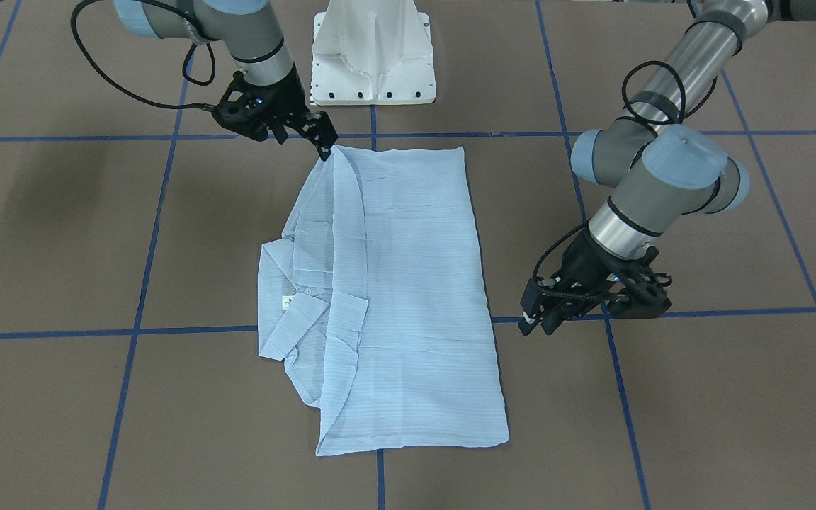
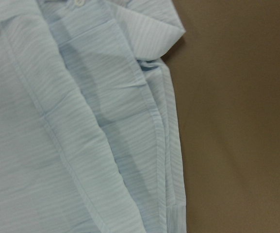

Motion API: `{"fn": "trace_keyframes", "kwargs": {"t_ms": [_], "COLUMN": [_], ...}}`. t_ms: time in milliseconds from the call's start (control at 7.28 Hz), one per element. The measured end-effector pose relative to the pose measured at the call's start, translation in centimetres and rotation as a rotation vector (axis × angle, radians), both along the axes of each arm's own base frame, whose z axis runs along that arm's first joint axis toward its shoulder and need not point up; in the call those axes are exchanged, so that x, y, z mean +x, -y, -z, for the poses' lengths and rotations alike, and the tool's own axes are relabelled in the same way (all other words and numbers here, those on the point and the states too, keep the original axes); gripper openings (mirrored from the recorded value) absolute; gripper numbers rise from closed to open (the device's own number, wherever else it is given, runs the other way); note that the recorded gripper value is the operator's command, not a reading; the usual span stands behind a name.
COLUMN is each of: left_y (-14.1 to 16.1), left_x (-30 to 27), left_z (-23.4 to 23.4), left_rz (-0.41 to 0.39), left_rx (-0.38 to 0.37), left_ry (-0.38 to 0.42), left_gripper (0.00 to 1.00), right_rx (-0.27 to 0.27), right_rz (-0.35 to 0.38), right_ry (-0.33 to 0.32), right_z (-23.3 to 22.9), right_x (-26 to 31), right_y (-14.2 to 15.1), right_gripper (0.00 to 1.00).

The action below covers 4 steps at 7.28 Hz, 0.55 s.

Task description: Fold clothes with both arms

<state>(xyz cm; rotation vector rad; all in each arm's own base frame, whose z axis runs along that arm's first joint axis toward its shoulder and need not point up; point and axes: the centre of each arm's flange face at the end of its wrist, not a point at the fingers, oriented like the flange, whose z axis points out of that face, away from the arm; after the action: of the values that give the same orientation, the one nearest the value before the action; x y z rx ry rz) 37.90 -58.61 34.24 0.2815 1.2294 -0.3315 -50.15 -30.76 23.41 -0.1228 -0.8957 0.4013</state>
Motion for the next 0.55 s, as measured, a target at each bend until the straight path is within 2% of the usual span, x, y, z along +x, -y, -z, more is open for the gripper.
{"fn": "trace_keyframes", "kwargs": {"t_ms": [412, 549], "left_y": [-2.9, -3.2], "left_x": [-2.9, -3.2], "left_z": [-1.9, -2.1], "left_rz": [-0.033, -0.037], "left_rx": [-0.009, -0.013], "left_ry": [-0.010, -0.011], "left_gripper": [0.51, 0.51], "right_rx": [0.391, 0.493], "right_rz": [0.301, 0.386], "right_ry": [-0.114, -0.147], "right_z": [-0.2, -0.4], "right_x": [-5.3, -5.9], "right_y": [-0.2, 0.0], "right_gripper": [1.00, 1.00]}}
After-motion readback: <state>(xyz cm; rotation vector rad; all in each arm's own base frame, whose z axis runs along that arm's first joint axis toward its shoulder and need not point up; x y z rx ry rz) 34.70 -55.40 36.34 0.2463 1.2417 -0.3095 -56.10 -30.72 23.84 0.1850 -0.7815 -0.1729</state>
